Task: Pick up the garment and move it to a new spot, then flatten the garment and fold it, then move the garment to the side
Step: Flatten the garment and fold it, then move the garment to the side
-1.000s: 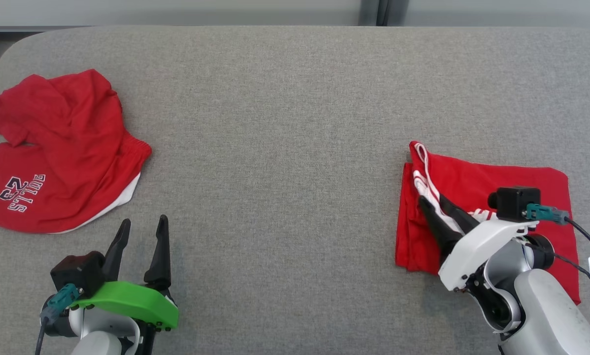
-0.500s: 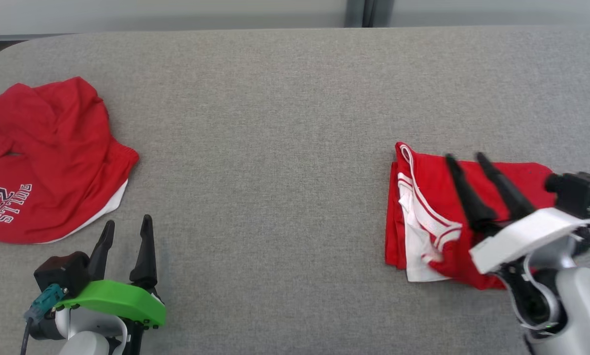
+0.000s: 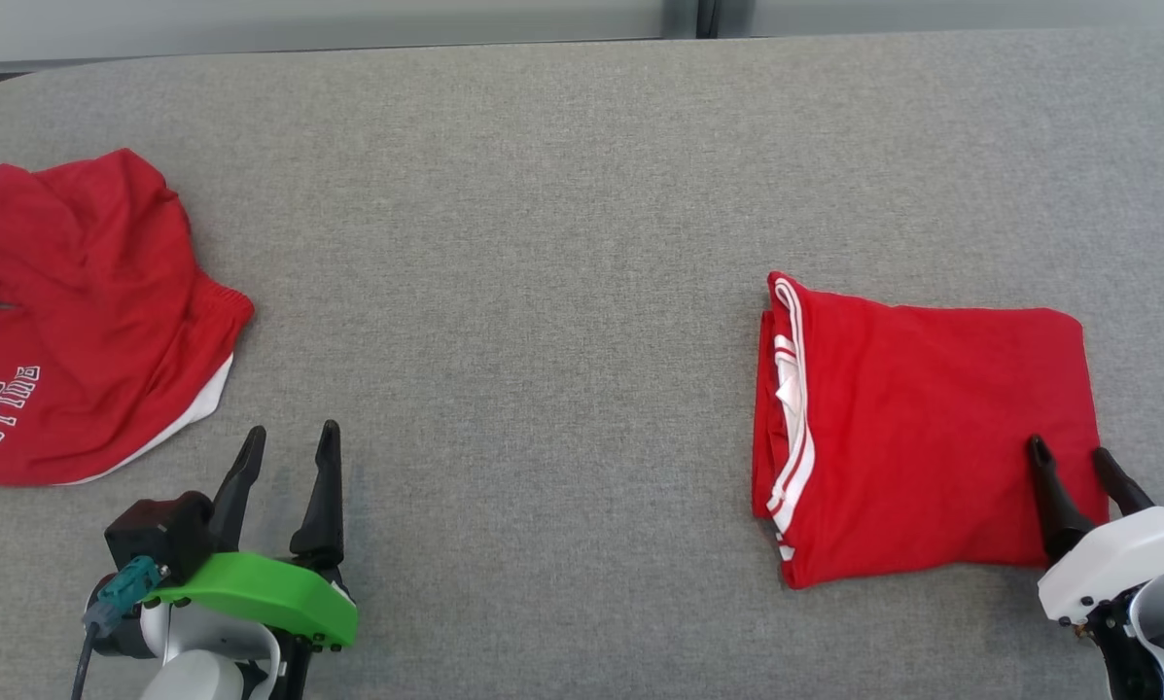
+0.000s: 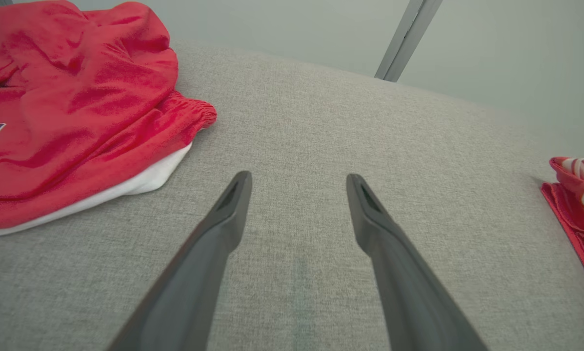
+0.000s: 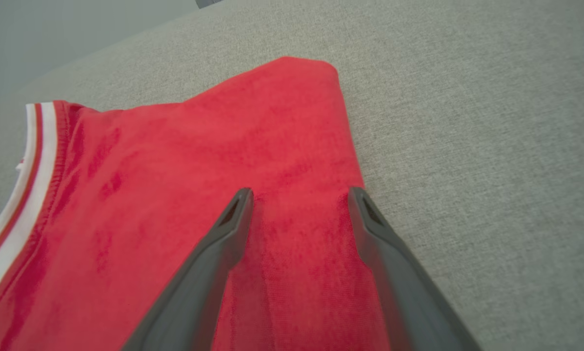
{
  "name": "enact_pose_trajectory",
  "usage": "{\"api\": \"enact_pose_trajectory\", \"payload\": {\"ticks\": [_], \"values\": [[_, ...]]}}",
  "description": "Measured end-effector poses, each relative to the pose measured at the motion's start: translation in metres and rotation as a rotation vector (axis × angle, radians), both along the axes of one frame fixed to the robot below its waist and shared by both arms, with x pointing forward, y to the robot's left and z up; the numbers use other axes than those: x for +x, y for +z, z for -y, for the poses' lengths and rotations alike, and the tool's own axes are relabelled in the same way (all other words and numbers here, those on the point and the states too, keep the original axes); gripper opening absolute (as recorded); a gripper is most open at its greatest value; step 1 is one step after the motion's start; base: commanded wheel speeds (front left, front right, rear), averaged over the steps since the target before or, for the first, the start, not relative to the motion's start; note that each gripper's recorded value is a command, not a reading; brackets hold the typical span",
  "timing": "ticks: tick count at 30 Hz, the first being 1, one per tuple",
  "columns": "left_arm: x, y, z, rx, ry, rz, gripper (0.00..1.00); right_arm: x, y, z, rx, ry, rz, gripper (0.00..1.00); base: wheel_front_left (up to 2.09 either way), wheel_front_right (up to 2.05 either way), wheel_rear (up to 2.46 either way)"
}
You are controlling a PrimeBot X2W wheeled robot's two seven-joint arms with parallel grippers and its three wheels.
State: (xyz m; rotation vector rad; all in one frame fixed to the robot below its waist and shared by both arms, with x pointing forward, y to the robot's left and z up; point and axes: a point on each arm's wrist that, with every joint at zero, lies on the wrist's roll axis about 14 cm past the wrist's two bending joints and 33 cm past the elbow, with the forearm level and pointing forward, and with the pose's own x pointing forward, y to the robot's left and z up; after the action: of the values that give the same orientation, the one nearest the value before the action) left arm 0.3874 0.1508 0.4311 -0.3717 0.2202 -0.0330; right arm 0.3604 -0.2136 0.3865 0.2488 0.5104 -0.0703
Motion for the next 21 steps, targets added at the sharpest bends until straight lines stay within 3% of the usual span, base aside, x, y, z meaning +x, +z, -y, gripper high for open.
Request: {"api": "enact_pose_trajectory", "payload": {"ticks": [10,21], "values": [[-0.005,-0.002,-0.015,0.013,0.044,-0.011,1.0,0.014,-0.01,0.012,-0.065,0.01,-0.025,1.0,0.0,0.0,0.0],[-0.005,-0.006,-0.026,0.021,0.075,-0.022,1.0,0.021,-0.033,0.007,-0.031,0.016,-0.119,1.0,0.0,0.0,0.0]]}}
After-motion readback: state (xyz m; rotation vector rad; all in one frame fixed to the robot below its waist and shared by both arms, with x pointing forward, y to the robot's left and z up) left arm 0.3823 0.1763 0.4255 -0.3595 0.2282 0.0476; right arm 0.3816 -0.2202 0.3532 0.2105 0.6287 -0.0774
